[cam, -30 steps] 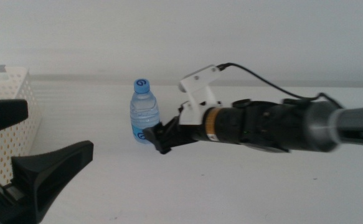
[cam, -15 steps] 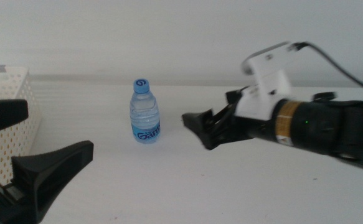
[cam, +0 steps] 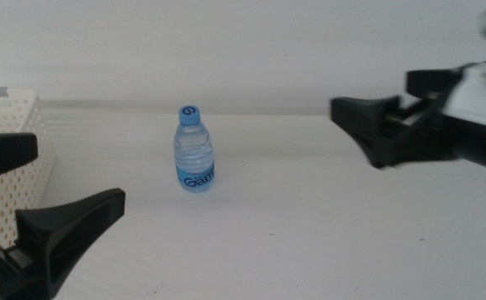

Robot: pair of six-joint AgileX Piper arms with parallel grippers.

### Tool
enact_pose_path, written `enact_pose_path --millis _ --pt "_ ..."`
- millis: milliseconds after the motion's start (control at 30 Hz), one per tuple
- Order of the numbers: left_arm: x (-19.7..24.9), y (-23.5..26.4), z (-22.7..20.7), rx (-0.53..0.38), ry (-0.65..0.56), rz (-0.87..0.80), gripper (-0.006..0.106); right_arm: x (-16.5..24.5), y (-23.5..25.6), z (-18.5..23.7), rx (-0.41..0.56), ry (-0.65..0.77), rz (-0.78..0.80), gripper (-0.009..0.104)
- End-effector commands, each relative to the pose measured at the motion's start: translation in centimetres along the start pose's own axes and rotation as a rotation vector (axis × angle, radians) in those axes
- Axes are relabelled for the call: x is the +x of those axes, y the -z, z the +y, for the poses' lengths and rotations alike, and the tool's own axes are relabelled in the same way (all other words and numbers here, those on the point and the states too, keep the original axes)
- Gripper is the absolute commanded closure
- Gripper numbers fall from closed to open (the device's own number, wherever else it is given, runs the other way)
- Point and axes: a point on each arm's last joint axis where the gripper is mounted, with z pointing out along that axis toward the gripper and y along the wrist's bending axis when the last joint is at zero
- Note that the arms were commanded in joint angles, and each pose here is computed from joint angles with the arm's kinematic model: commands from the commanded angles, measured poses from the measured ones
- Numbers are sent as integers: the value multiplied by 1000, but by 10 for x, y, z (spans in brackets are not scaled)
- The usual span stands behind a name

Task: Use arms to grab the bottles and put them into the dustbin to the left of the table.

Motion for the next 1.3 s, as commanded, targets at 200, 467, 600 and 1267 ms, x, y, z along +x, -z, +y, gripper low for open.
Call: enact_pose_path --millis 200,467,600,1267 --pt "0 0 -1 7 6 -11 7 10 82 6 -176 156 146 2" --pt "0 0 -1 7 6 -11 7 27 164 0 -244 215 106 2" --pt "0 0 -1 7 3 -11 7 41 190 -5 -230 225 6 2" --pt "0 0 -1 7 5 -11 7 102 192 -14 -190 98 -123 2"
